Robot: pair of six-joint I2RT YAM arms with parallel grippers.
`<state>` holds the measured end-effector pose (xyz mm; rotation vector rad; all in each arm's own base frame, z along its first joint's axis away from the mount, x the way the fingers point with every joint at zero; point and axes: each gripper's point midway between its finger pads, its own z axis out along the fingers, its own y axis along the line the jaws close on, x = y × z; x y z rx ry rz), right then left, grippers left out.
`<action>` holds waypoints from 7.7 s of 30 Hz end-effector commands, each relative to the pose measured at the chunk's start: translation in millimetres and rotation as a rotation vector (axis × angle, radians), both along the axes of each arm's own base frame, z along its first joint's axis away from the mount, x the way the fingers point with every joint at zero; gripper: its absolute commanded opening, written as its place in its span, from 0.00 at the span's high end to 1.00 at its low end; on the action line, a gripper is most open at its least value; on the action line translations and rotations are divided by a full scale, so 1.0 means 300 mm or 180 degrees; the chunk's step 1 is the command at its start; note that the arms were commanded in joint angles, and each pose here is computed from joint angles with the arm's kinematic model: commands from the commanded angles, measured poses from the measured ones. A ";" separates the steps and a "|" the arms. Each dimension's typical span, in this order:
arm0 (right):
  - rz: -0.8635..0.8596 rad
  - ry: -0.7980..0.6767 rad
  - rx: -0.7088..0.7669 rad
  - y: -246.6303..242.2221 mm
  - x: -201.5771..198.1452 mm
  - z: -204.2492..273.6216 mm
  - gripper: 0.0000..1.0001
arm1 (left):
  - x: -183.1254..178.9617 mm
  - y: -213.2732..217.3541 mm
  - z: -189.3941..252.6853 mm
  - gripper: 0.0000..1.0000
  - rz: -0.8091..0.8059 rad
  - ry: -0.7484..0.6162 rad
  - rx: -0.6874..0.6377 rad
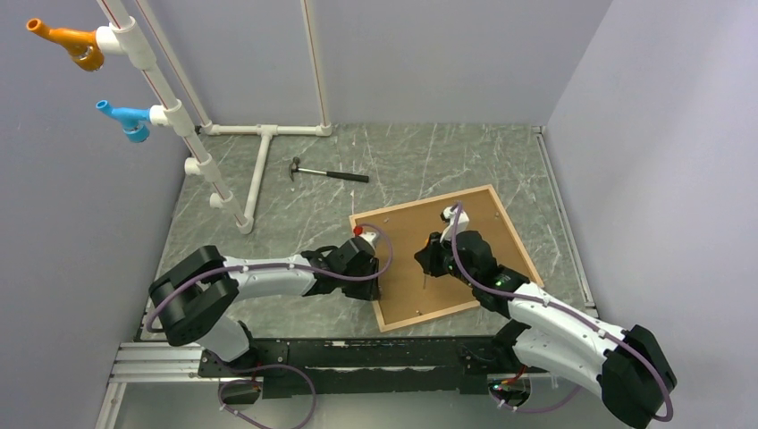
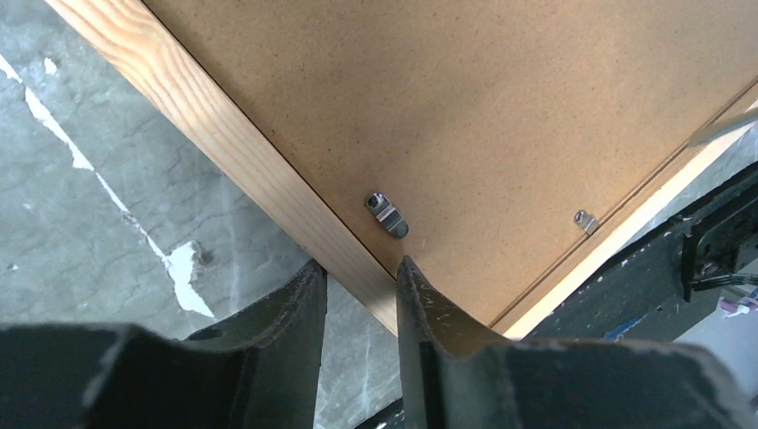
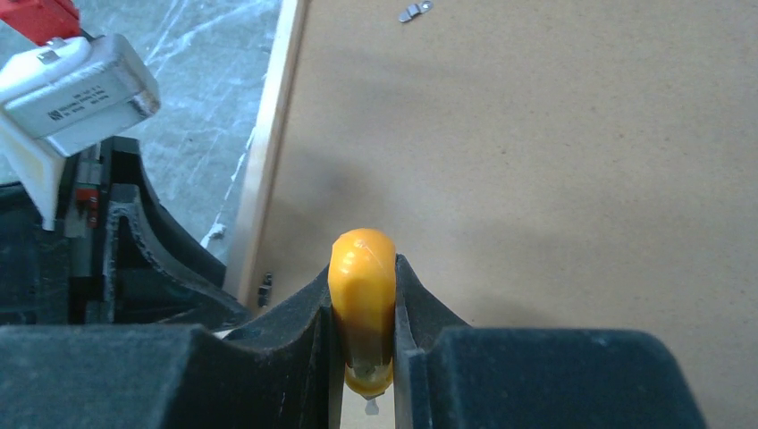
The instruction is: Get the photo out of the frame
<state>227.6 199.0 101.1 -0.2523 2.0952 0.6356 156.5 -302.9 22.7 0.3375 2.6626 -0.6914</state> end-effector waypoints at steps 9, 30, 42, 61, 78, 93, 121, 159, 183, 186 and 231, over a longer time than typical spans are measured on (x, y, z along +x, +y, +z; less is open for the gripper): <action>-0.0312 -0.0030 0.0068 -0.025 0.038 0.106 1.00 | 0.113 0.091 -0.121 1.00 -0.0432 -0.0273 0.1103; -0.0041 0.0074 0.0068 0.063 0.098 0.086 1.00 | 0.445 0.192 0.060 0.71 0.0313 -0.0226 0.0897; 0.0284 -0.0195 0.0284 0.143 0.124 0.069 1.00 | 0.278 0.243 0.249 0.21 0.1037 -0.0032 0.0166; 0.0333 -0.0630 0.0592 0.085 0.038 0.135 1.00 | 0.154 0.078 0.165 0.22 0.3113 0.1483 -0.1328; 0.0394 -0.0661 0.0636 0.088 0.023 0.147 1.00 | 0.115 0.088 -0.003 0.43 0.3770 0.1614 -0.0859; 0.0360 -0.0718 0.0609 0.076 0.025 0.151 1.00 | 0.125 0.135 -0.085 0.57 0.3935 0.1461 -0.0526; 0.0491 -0.0446 0.0466 0.159 0.089 0.122 1.00 | 0.372 0.381 -0.086 1.00 0.2808 0.0412 0.0368; 0.0948 -0.0071 0.0590 0.681 0.492 0.012 1.00 | 0.540 0.328 -0.064 1.00 0.1620 0.0400 -0.0706; 0.1071 -0.0009 0.0678 0.744 0.518 -0.005 1.00 | 0.531 0.336 -0.089 1.00 0.1693 0.0457 -0.0737; 0.1095 0.0038 0.0652 0.737 0.502 -0.028 1.00 | 0.535 0.339 -0.087 1.00 0.1698 0.0455 -0.0737; 0.0775 -0.0075 -0.0019 0.462 0.369 0.089 1.00 | 0.586 0.303 -0.041 1.00 0.1632 0.0357 -0.1060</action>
